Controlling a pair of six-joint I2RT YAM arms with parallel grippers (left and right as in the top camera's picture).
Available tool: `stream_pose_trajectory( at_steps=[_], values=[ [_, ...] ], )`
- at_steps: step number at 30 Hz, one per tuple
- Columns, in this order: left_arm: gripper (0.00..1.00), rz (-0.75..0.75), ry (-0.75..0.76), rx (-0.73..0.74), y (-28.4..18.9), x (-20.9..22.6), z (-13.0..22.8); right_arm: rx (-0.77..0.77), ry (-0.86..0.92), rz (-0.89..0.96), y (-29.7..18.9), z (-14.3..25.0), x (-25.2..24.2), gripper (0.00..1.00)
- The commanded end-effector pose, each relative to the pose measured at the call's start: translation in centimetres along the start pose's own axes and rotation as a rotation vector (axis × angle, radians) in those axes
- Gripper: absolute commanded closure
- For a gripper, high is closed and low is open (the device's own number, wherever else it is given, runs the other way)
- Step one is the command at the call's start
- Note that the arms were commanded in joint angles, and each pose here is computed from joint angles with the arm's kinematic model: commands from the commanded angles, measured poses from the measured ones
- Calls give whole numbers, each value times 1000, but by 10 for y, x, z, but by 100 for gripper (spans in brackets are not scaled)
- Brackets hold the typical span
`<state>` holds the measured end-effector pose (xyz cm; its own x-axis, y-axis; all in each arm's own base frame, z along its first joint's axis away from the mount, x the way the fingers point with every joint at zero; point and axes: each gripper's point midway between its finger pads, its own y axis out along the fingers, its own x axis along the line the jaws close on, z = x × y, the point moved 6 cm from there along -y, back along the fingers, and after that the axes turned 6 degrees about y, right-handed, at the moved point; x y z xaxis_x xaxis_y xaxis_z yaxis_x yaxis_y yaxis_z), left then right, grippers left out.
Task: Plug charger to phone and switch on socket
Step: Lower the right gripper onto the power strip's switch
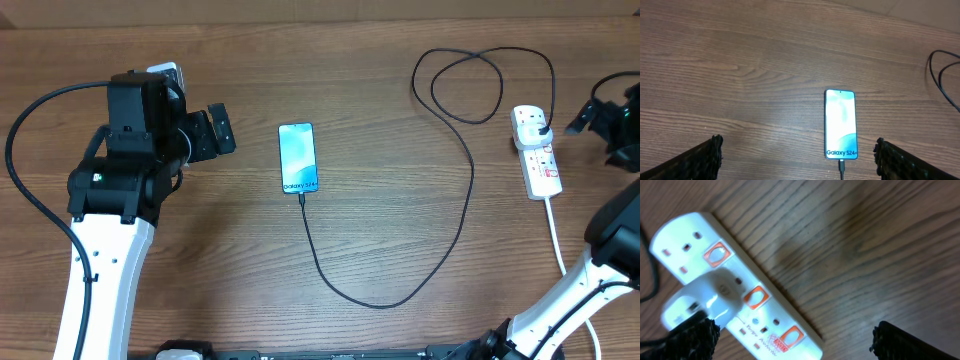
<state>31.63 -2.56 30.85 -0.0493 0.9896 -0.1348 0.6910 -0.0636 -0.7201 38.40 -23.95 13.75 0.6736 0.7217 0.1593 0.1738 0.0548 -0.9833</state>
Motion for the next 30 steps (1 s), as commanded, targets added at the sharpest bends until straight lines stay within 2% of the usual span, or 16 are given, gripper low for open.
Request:
stream_pose_trajectory(
  at_steps=[1, 8, 21, 30],
  values=[
    [0, -16, -13, -7, 0, 1, -2, 34, -4, 15, 25, 8, -5, 0],
    [0, -16, -13, -6, 0, 1, -2, 51, 3, 18, 53, 18, -11, 0],
    [0, -16, -13, -6, 0, 1, -2, 34, 33, 15, 58, 15, -11, 0],
    [0, -17, -13, -6, 0, 1, -2, 79, 32, 3, 73, 29, -12, 0]
  ],
)
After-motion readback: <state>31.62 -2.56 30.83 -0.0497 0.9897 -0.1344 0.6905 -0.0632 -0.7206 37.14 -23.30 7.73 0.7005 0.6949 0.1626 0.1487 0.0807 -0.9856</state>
